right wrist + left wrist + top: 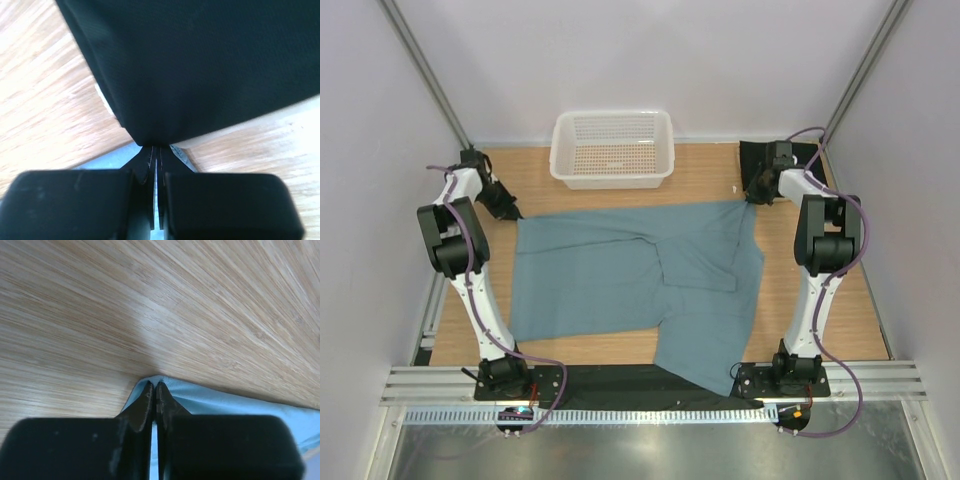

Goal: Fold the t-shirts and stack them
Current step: Fold the tshirt

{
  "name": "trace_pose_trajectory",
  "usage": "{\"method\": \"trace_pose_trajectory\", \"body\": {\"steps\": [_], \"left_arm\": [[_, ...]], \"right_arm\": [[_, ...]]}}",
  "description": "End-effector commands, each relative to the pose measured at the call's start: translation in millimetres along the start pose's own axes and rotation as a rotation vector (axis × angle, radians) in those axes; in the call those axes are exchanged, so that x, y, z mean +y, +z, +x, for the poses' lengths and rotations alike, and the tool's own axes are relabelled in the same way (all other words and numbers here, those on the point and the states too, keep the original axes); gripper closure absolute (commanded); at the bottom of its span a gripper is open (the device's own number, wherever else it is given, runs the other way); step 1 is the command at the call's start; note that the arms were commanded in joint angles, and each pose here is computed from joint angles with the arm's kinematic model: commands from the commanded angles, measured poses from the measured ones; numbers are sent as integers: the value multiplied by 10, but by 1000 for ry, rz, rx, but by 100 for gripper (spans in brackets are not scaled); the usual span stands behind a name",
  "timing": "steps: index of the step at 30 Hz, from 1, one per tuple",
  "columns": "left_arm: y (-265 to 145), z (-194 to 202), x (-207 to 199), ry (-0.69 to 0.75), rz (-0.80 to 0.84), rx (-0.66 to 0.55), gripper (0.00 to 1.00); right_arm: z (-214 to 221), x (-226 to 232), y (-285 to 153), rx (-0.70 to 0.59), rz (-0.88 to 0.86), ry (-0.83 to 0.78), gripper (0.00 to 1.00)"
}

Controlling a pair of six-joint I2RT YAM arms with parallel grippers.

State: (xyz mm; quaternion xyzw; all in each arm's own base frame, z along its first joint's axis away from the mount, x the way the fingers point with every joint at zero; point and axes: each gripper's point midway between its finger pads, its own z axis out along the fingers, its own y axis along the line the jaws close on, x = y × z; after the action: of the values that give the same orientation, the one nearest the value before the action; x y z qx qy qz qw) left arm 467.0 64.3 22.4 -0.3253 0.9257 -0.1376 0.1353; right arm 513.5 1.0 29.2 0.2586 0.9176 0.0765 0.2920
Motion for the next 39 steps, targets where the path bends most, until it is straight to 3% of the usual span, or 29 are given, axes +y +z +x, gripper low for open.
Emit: {"method": "trace_pose_trajectory", "body": {"steps": [1,2,4,5,6,9,13,14,17,25,32,39], "left_arm": [[-186,-367,28,45,-32,-143,93],[-260,-367,8,45,-42,-131,62],[-411,-336,25,44,-84,-133,52],[-485,-314,23,52,-101,-141,44],[-704,-323,-24,65,-109,-181,41],[-1015,-175,7,88,-187,-226,31],[-920,354,-86,49,-70,-128,39],[-875,451,-103,51,-55,-104,46],[-705,735,-99,75,-39,-20,54],[-577,759,30,76,-98,4,55],[-446,794,197,88,-176,49,53],[-414,841,340,103,-244,83,52]], "right_arm": [[-375,101,-15,-82,-43,-19,98],[-333,138,-18,-50,-48,-27,95],[-316,156,-153,-16,-4,-51,72],[-313,177,-236,-8,3,-64,67],[-301,121,-346,-1,50,-78,56],[-249,18,-686,22,123,-116,48],[6,-112,-996,92,161,-155,44],[87,-41,-1090,112,122,-173,44],[576,237,-1164,209,-3,-214,46],[1054,467,-1302,304,-138,-245,57],[1217,315,-1318,347,-112,-266,49],[1093,201,-1104,332,-82,-228,51]]}}
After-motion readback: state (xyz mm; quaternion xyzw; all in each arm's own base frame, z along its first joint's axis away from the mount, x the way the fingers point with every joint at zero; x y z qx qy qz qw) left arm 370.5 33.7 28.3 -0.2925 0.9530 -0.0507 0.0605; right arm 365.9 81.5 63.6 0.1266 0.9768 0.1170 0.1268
